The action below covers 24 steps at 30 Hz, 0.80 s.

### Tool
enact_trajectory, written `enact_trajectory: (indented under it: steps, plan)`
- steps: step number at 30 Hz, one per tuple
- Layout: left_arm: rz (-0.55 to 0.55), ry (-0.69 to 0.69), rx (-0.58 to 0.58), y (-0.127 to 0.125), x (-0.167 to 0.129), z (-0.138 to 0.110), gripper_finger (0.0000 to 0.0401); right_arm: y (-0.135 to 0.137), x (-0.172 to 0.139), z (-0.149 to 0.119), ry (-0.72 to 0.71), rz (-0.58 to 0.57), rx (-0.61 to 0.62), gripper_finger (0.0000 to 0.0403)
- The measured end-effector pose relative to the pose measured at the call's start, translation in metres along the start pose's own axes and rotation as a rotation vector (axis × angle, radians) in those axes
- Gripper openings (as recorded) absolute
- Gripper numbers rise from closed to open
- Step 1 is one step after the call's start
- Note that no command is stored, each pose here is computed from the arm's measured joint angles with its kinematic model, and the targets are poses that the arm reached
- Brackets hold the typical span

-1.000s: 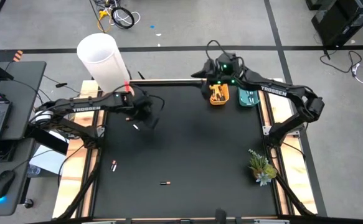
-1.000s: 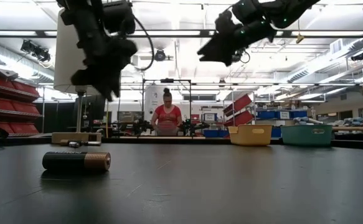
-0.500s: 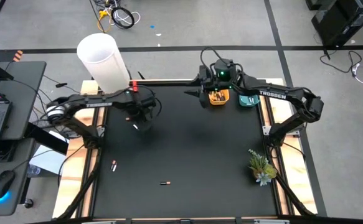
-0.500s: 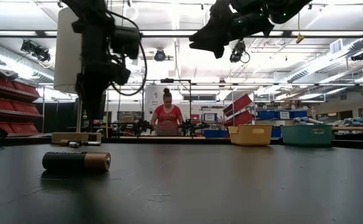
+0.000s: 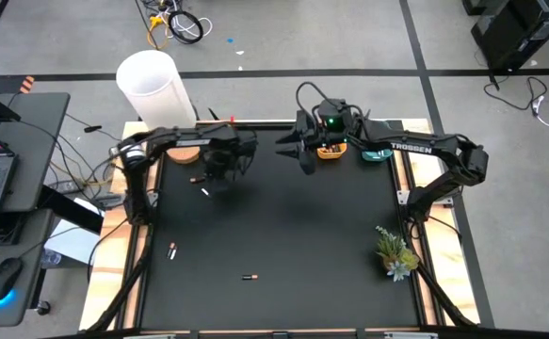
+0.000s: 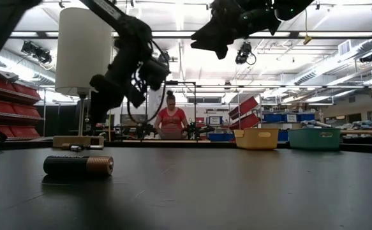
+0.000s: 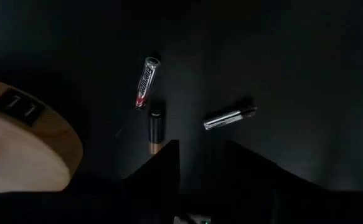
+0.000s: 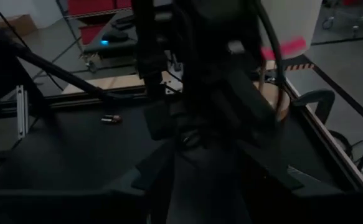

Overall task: Sort batteries
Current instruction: Put the top silver battery into the blue bin

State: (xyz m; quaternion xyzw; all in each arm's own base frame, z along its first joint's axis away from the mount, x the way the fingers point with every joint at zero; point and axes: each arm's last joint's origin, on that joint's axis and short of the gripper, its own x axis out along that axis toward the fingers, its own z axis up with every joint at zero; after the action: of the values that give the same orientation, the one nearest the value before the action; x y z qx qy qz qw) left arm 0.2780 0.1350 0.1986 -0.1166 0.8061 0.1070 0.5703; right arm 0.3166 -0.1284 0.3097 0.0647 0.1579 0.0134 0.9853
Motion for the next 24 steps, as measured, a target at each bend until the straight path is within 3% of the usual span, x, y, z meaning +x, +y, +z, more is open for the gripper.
enact_trajectory:
  steps: [6, 9, 13, 18, 24]
  plan:
    - [-0.019, 0.125, 0.073, 0.001, 0.017, 0.014, 0.0135, 0.006, 0.003, 0.0, 0.004, 0.018, -0.006, 0.0171]
    - [0.024, 0.143, 0.108, 0.002, 0.021, 0.017, 0.0135, 0.007, 0.003, 0.0, 0.004, 0.02, -0.007, 0.0171]
    - [0.114, 0.142, 0.153, 0.005, 0.023, 0.021, 0.0135, 0.007, 0.003, 0.0, 0.003, 0.013, -0.007, 0.0171]
    - [0.119, 0.093, 0.233, 0.005, 0.025, 0.027, 0.0139, 0.005, 0.002, 0.0, 0.002, 0.006, -0.007, 0.0171]
    - [0.136, 0.078, 0.233, 0.006, 0.03, 0.032, 0.0164, 0.005, 0.002, 0.0, 0.0, 0.004, -0.008, 0.0171]
